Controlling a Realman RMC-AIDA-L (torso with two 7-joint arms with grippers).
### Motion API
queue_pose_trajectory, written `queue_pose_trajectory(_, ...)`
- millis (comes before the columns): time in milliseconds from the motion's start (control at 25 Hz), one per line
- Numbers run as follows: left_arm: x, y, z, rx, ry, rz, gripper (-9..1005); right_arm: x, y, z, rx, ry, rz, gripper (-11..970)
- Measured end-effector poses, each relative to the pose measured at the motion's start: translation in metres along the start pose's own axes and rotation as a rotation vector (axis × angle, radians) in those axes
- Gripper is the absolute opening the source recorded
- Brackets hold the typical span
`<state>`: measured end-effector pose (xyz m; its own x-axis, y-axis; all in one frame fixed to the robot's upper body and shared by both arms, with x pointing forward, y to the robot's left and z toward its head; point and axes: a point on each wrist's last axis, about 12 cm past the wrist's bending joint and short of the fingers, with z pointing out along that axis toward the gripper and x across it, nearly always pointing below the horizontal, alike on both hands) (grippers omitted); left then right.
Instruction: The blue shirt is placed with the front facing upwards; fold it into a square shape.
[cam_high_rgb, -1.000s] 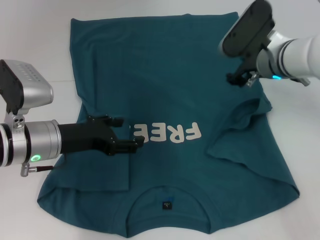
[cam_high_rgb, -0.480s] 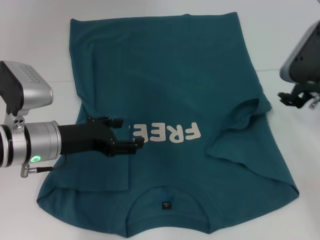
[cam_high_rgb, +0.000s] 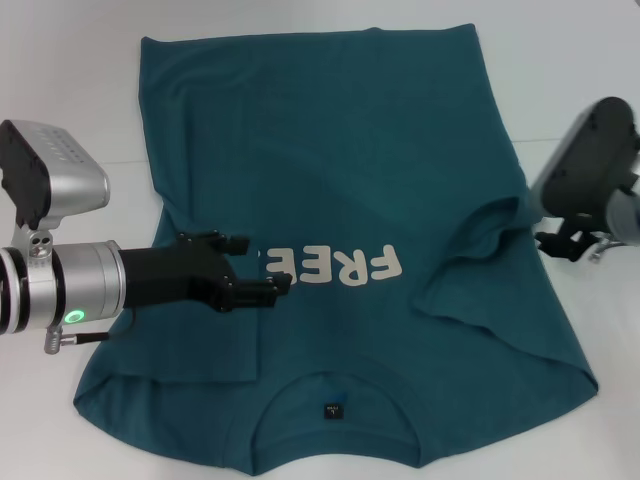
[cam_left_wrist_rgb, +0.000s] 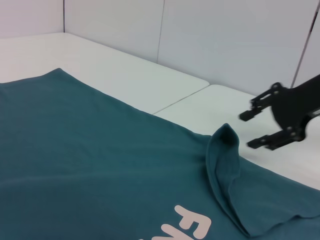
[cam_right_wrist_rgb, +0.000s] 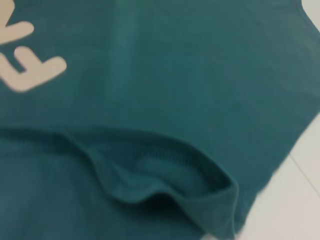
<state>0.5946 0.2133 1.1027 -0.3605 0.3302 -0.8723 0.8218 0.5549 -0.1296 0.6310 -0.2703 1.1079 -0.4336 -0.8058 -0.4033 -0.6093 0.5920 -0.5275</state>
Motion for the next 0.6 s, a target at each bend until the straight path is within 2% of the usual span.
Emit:
queue_pose_trajectory(320, 0.000, 0.000, 0.000, 0.002, 0.000, -0.003, 875, -0.028, -0.002, 0.016, 0.021, -0.042, 0.056, 618)
queue_pose_trajectory(600, 0.001, 0.000, -0.001, -0.001, 0.001, -0.004, 875, -0.045, -0.010, 0.028, 0.054, -0.068, 0.044, 616)
